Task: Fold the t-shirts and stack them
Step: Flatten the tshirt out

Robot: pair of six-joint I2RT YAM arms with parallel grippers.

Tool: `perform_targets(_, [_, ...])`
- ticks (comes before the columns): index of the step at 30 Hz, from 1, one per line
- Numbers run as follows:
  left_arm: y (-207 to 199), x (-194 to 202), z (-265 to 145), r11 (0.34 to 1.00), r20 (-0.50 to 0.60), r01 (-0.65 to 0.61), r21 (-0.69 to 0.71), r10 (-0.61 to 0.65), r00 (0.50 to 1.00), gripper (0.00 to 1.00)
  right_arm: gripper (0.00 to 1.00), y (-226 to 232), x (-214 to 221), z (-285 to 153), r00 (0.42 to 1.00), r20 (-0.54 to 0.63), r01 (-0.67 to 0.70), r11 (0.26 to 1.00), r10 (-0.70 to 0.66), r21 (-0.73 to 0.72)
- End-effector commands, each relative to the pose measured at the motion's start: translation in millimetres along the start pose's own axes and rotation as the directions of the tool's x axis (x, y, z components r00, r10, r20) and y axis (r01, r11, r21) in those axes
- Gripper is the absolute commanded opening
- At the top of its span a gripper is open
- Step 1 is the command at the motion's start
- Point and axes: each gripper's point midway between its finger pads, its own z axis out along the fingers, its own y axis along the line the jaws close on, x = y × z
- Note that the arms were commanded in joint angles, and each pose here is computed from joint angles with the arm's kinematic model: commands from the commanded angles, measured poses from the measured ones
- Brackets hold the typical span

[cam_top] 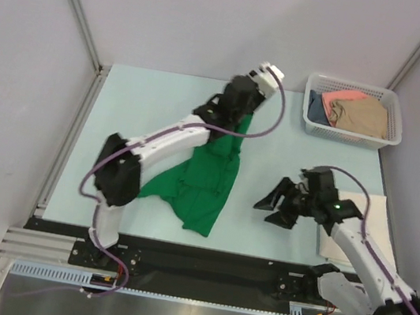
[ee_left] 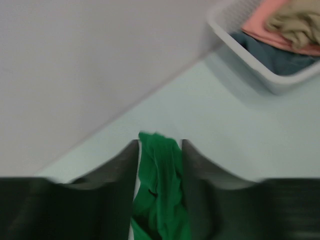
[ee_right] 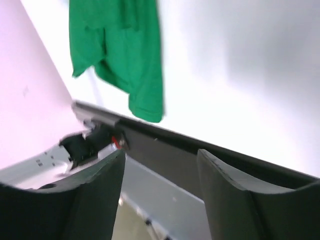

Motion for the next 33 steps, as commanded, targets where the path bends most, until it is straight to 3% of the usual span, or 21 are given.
perform_targets(1, [-69,4,16,0.986,-0.044,0.097,0.137,-0.091,0.995,0.55,0.67,-32,11,-56,0.999,0.041,-0.001,0.994,-0.003,0.109])
perform_targets(3, [-74,-6,22,0.979,-0.058,0.149,0.141,-0.142,0.988,0.99,0.68,-38,10,-67,0.998,0.064,0.011,0.994,-0.018,0.113])
perform_targets(4, [-76,18,25,0.984,-0.147,0.145,0.102,-0.129,0.981,1.00,0.69,-38,7,-69,0.997,0.072,0.012,0.994,-0.020,0.110])
perform_targets(8, [-41,-2,-9,0.979,-0.187,0.203,-0.005,-0.201,0.962,1.00,0.72,-15,-16,-69,0.992,0.102,0.071,0.996,-0.077,0.056])
perform_targets(10, [-36,18,-33,0.981,-0.252,0.192,-0.014,-0.189,0.949,1.00,0.75,-15,-30,-65,0.989,0.115,0.084,0.993,-0.094,0.082])
perform_targets(13, [-10,26,-92,0.967,-0.300,0.245,-0.069,-0.254,0.919,1.00,0.78,-17,-54,-57,0.985,0.133,0.097,0.986,-0.114,0.133])
perform_targets(17, [1,67,-162,0.929,-0.395,0.349,-0.120,-0.367,0.842,0.97,0.81,-12,-89,-32,0.987,0.144,0.056,0.990,-0.075,0.133])
perform_targets(19, [2,99,-194,0.906,-0.457,0.402,-0.133,-0.416,0.786,0.96,0.83,-2,-119,-13,0.983,0.163,0.063,0.992,-0.080,0.110])
perform_targets(20, [-6,127,-207,0.883,-0.506,0.443,-0.152,-0.455,0.733,0.96,0.83,1,-130,-7,0.981,0.170,0.075,0.991,-0.093,0.112])
perform_targets(23, [-18,156,-221,0.799,-0.563,0.580,-0.158,-0.555,0.612,0.83,0.72,3,-166,29,0.985,0.142,0.083,0.991,-0.097,0.103])
perform_targets(24, [-21,155,-218,0.782,-0.553,0.604,-0.150,-0.573,0.605,0.78,0.66,-1,-174,39,0.988,0.127,0.076,0.991,-0.091,0.114])
perform_targets(27, [-42,165,-210,0.732,-0.594,0.669,-0.133,-0.599,0.537,0.78,0.65,-6,-194,68,0.991,0.106,0.063,0.989,-0.077,0.133])
perform_targets(31, [-69,195,-195,0.663,-0.662,0.721,-0.202,-0.635,0.398,0.82,0.56,-11,-206,101,0.997,0.078,0.018,0.993,-0.027,0.116])
perform_targets(32, [-82,211,-192,0.647,-0.699,0.728,-0.224,-0.628,0.343,0.82,0.56,-10,-204,108,0.998,0.065,0.012,0.993,-0.020,0.114])
perform_targets(33, [-82,215,-189,0.644,-0.701,0.724,-0.245,-0.634,0.326,0.81,0.53,-16,-206,119,0.999,0.053,-0.019,0.993,0.013,0.117])
